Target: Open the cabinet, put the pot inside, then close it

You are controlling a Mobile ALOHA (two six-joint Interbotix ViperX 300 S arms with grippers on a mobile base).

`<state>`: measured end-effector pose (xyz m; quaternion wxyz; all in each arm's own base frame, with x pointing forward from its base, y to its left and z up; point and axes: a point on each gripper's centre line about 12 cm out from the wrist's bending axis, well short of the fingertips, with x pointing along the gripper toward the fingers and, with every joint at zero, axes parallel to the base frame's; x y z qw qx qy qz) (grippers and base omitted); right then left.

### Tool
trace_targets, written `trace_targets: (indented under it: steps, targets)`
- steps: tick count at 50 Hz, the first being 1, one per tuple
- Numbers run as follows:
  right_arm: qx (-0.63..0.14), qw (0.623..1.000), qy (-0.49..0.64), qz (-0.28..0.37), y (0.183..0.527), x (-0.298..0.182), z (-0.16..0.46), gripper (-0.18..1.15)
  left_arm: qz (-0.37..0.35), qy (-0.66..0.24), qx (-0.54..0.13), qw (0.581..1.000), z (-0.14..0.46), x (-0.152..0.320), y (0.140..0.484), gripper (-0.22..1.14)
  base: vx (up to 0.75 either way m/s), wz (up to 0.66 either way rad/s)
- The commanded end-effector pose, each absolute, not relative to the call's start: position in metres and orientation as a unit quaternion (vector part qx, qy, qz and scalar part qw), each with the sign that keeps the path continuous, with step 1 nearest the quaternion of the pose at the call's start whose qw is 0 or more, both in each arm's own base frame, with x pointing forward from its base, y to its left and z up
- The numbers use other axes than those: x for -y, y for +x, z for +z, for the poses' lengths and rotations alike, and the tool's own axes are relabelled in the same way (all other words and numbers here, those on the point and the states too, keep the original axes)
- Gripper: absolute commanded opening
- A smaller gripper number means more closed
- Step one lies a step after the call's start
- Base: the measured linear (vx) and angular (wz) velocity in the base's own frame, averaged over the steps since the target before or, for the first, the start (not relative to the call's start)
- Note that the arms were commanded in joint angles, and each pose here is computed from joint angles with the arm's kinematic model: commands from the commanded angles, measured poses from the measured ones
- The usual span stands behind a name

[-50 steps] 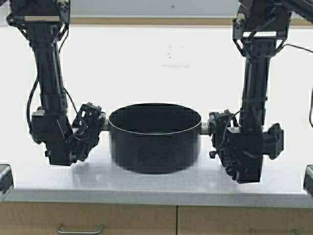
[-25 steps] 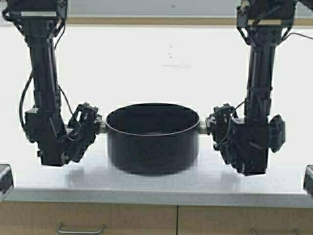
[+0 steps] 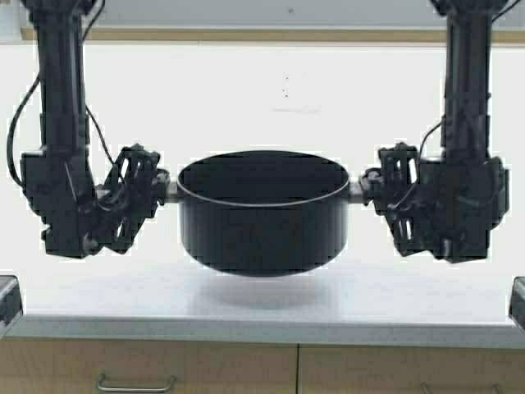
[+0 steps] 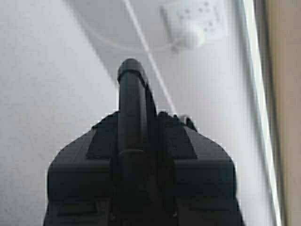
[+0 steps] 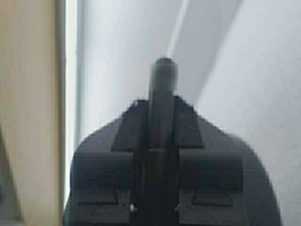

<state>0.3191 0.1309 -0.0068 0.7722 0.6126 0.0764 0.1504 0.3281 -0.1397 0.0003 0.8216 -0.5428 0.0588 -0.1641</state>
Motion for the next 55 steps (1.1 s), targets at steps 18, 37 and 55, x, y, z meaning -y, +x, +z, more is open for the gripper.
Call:
trace_targets:
  steps: [18, 37, 55]
  targets:
    - [-0.051, 0.755, 0.617, 0.217, 0.257, -0.134, 0.097, 0.08, -0.264, -0.547, -0.016, 0.794, 0.119, 0.175, 0.265, 0.03, 0.00, 0.00]
    - [-0.016, 0.739, 0.631, 0.235, 0.239, -0.132, 0.139, 0.08, -0.271, -0.550, -0.001, 0.790, 0.165, 0.186, 0.258, 0.03, -0.01, 0.00]
    - [0.000, 0.724, 0.643, 0.249, 0.239, -0.133, 0.173, 0.08, -0.275, -0.559, 0.001, 0.782, 0.196, 0.187, 0.258, 0.03, -0.01, 0.00]
